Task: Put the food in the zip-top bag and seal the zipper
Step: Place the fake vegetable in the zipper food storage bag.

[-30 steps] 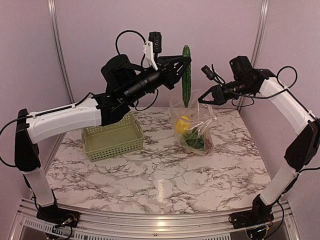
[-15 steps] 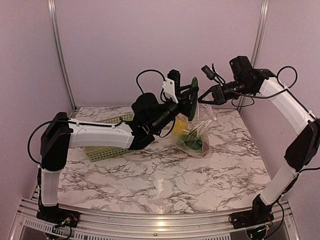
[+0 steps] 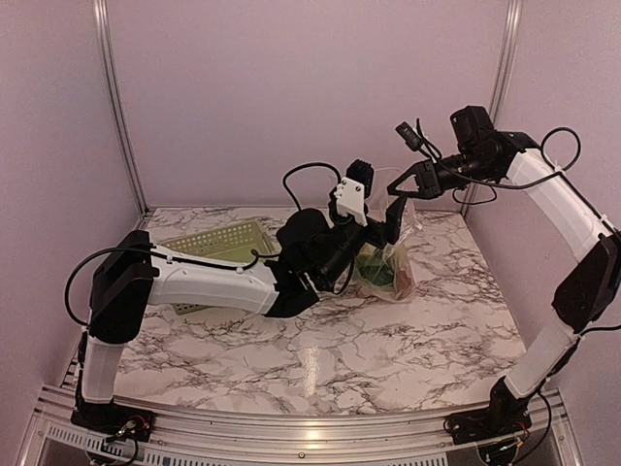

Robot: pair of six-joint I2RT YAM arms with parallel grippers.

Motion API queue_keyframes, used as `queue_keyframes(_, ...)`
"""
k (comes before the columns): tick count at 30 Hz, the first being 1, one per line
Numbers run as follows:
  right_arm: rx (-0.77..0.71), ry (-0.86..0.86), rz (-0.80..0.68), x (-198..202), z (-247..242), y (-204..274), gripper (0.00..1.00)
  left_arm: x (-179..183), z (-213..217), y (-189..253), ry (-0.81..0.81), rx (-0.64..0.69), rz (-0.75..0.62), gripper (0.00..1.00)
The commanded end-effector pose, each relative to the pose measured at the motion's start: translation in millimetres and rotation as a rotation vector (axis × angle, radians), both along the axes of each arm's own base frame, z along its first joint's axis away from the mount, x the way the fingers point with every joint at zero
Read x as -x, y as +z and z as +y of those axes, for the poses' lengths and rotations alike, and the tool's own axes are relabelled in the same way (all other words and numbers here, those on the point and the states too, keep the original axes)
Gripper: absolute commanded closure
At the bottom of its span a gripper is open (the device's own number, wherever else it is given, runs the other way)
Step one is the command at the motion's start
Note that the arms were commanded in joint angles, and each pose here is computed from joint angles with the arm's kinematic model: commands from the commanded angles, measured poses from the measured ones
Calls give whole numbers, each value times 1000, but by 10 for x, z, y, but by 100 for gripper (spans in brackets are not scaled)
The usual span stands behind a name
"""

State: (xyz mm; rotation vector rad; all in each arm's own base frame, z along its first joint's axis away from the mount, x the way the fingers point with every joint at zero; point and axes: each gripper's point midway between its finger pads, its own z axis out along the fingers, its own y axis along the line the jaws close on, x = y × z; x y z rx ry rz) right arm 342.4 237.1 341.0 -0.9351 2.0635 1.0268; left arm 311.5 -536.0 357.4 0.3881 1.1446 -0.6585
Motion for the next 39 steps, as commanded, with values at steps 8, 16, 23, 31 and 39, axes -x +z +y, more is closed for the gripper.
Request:
queue_keyframes(8,13,-67,-98,-135,-124,175,100,319,523,1022,-114,-21,124,12)
queue_keyframes(16,45,-143,-159,-309,-186,177,100,103,865,232,51,-12,577,24)
queue_keyframes(23,103,-123,-52,-336,113,-434,100,-12,797,-571,103,92,827,25)
queue_keyframes(31,104,-30,-42,-78,478,-566,100,-223,916,-1298,80,255,1137,44)
queue_keyframes(39,116,-13,-33,-36,540,-652,100,-257,958,-1664,87,251,1235,57)
